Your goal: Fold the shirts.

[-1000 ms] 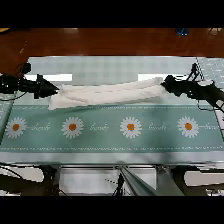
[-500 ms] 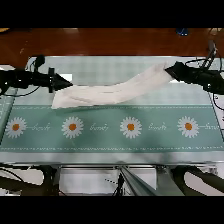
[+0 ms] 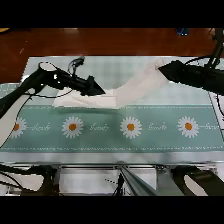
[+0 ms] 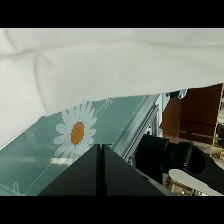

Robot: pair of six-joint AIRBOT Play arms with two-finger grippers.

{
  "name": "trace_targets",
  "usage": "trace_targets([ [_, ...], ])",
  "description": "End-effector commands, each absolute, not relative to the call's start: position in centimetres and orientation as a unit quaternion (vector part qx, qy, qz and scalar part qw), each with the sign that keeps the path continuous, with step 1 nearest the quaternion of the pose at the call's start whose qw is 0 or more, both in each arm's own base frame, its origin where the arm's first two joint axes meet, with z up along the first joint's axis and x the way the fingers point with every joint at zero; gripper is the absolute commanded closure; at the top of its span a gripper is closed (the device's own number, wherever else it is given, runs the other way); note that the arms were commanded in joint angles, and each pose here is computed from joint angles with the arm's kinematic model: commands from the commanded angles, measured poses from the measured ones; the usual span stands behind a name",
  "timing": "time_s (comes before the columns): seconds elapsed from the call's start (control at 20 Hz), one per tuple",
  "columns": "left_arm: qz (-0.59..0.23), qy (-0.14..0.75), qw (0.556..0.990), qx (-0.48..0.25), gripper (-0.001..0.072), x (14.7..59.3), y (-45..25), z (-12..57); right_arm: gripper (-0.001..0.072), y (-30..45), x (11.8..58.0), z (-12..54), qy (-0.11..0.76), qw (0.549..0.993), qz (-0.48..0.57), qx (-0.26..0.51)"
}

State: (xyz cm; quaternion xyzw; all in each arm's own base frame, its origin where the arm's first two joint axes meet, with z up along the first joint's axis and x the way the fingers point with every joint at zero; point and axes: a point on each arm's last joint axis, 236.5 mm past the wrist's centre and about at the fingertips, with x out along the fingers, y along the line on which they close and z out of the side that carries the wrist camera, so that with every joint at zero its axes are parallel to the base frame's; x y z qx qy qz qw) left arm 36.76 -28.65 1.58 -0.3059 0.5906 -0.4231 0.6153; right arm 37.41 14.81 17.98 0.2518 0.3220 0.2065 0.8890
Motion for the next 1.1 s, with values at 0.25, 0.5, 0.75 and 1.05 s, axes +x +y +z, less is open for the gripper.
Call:
trace_targets([
  [0.25, -0.381, 0.628, 0.611, -0.295, 0.0687, 32.2, -33.2, -4.5, 0.0688, 18.7, 31.3, 23.2, 0.301, 0.873, 0.254, 0.289],
  [0.5, -0.384, 0.609, 0.629, -0.293, 0.0687, 31.4, -37.2, -4.5, 0.0688, 18.7, 30.9, 22.7, 0.311, 0.874, 0.243, 0.283],
  [0.75, -0.356, 0.562, 0.688, -0.290, 0.0689, 36.6, -30.2, -1.3, 0.0688, 18.4, 31.0, 20.9, 0.324, 0.889, 0.228, 0.227],
  [1.05, -0.233, 0.417, 0.819, -0.319, 0.0688, 42.2, -8.6, 9.9, 0.0688, 27.2, 35.5, 19.2, 0.271, 0.893, 0.283, 0.223],
])
